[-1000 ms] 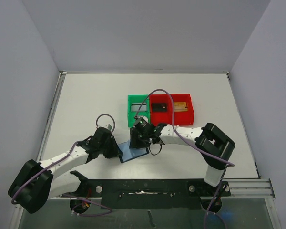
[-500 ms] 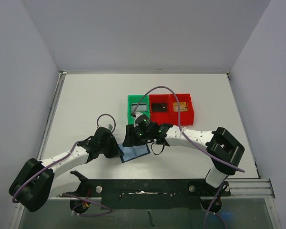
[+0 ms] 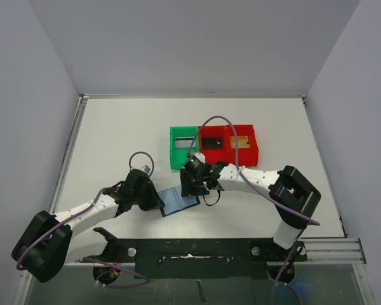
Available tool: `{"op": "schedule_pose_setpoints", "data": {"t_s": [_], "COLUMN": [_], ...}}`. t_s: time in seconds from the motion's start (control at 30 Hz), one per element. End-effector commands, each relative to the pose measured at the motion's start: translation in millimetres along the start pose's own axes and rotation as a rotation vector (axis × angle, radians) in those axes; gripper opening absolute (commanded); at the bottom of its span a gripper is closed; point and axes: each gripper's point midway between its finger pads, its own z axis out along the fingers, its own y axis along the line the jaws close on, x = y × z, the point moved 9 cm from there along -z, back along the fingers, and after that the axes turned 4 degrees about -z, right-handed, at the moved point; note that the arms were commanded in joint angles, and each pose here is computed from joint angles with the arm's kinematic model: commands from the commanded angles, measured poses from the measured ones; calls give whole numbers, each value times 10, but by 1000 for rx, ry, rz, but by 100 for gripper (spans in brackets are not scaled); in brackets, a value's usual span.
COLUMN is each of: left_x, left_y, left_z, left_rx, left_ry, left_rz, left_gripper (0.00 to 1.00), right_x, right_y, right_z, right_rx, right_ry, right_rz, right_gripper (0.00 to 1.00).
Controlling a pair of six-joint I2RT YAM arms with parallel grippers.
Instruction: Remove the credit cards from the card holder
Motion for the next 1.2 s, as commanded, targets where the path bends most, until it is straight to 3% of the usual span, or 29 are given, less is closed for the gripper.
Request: {"op": "schedule_pose_setpoints", "data": {"t_s": [0.0, 0.17, 0.27, 0.4, 0.77, 1.17], "left_x": [-3, -7, -6, -4, 4, -8], "left_y": [5, 2, -3, 3, 12, 43], "left_z": [-15, -20, -22, -15, -13, -90], "left_rx": [-15, -14, -10, -9, -9, -27], "left_ry": [-4, -4, -4, -3, -4, -67], "left_rz": [20, 23, 24, 23, 18, -28], "left_gripper": [6, 6, 6, 6, 6, 7], "right_x": [-81, -9, -21, -34, -124, -42], "right_y": [105, 166, 215, 319, 716, 793], "right_z": [42, 146, 137, 103, -65, -60], "right_rx": [30, 88, 138, 54, -375, -552], "right_ry": [-6, 25, 15, 15, -34, 33], "right_rz": [-47, -88, -116, -136, -138, -154], "right_gripper": [53, 50, 40, 34, 38, 43]}}
